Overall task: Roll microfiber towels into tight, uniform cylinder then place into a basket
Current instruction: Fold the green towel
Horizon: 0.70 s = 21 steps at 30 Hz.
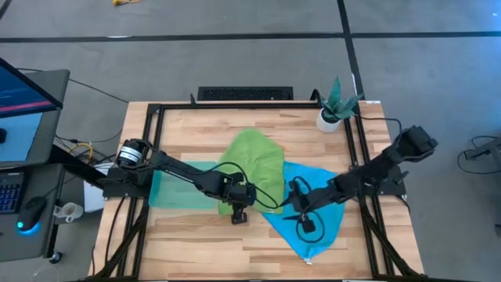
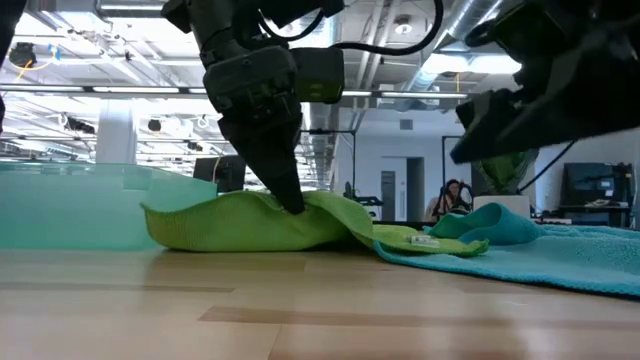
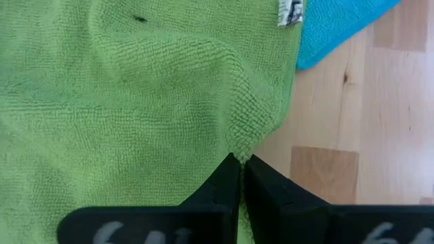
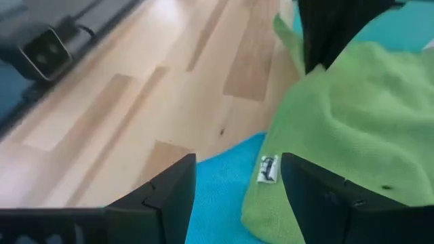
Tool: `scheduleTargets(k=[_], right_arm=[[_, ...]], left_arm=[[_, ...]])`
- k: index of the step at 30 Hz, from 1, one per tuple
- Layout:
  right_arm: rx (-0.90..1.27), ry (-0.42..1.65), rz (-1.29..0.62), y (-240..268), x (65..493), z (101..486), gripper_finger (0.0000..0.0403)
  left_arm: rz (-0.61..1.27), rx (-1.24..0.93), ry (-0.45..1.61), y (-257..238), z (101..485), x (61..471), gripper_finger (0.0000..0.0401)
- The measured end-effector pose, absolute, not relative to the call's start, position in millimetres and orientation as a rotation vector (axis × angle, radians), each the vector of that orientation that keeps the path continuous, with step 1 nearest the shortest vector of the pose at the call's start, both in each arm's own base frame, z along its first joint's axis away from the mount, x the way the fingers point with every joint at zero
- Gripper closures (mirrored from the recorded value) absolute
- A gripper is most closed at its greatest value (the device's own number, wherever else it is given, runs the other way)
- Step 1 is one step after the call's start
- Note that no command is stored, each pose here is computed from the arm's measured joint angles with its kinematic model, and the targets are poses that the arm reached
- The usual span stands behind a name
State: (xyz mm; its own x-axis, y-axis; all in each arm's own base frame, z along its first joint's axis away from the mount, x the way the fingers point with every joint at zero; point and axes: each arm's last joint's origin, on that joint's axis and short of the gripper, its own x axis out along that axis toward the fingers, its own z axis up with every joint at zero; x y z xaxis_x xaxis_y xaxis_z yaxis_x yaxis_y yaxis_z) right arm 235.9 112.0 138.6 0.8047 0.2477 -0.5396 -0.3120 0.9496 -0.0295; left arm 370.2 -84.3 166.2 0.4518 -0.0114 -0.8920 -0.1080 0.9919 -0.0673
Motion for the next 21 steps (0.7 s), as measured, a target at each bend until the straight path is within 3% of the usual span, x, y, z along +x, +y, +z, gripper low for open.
scheduleTargets(k=[21], right_arm=[[-0.123,0.726,0.223,111,246,98,0.0163]], left_arm=[[0.072,-0.141,1.098,-84,166,370,0.0395]])
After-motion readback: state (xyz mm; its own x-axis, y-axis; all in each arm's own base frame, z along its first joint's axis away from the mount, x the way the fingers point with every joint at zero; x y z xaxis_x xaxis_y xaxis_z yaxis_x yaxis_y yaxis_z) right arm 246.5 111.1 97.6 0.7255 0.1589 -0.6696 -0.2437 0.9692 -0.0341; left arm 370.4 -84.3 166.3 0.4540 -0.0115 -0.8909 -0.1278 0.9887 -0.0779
